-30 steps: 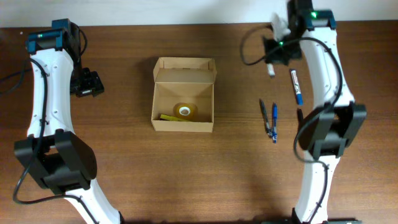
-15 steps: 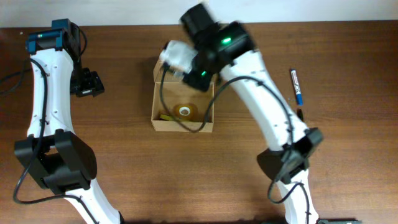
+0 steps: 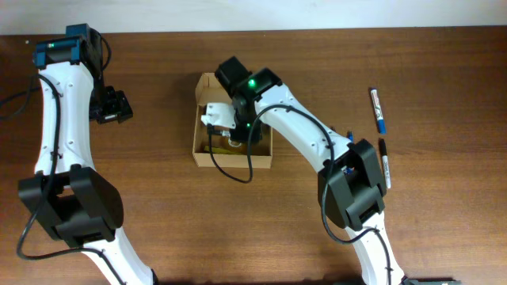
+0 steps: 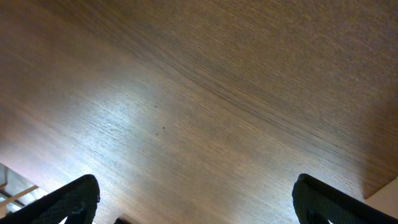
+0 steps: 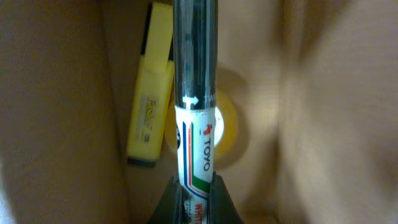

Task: Pack container
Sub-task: 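Lower the TOYO marker into the box and release it, then grasp the blue-capped whiteboard marker with the right gripper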

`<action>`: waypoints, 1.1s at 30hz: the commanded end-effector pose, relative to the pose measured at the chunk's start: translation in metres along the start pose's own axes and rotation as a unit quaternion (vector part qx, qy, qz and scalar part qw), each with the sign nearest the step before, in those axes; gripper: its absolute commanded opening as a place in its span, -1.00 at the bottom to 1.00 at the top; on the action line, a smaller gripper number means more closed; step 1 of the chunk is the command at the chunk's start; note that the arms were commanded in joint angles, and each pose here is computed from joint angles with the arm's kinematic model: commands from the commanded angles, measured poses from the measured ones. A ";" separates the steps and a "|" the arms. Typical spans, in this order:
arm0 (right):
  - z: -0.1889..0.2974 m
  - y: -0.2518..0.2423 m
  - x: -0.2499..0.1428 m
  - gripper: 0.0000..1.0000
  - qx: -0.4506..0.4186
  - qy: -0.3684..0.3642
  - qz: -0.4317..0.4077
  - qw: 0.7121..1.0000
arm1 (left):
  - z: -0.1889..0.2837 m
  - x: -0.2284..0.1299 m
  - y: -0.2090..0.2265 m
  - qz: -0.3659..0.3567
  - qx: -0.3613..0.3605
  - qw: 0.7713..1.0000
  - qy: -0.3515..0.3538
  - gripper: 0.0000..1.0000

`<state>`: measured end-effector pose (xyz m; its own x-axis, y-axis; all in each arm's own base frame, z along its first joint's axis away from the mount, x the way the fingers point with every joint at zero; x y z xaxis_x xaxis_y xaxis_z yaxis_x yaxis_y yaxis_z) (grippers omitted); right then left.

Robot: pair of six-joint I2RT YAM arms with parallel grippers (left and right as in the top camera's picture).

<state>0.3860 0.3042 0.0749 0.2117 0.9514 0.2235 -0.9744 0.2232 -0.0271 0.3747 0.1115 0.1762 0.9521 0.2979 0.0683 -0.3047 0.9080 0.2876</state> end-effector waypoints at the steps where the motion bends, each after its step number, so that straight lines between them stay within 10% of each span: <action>1: -0.022 0.005 -0.012 -0.93 0.011 0.014 -0.018 1.000 | -0.004 0.000 0.001 -0.003 0.001 1.000 0.006 1.00; 7: -0.032 0.003 -0.013 -0.91 0.003 0.010 -0.049 0.999 | -0.004 0.000 0.001 -0.003 0.001 1.000 0.006 0.99; 10: -0.013 -0.003 -0.002 -0.14 -0.011 -0.007 -0.074 0.997 | -0.004 0.000 0.001 -0.003 0.001 1.000 0.006 1.00; 21: 0.167 -0.059 0.014 0.04 -0.194 -0.111 -0.307 0.925 | -0.004 0.000 0.001 -0.003 0.001 1.000 0.006 1.00; 33: 0.245 -0.160 -0.159 0.03 -0.249 -0.145 -0.548 0.785 | -0.004 0.000 0.001 -0.003 0.001 1.000 0.006 1.00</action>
<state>0.4749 0.1194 0.3023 0.7532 0.2182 0.6206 -0.2132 0.9734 -0.0834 0.3746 0.1115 0.1762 0.9522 0.2979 0.0679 -0.3046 0.9080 0.2876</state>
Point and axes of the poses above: each gripper's point midway between its finger pads, its own z axis back along the fingers, its own y axis along the line the jaws close on, x = y × z, the point moved 1 cm from there along z, back along the fingers, and after that the axes turned 7 degrees about -z, right-handed, at the moved point
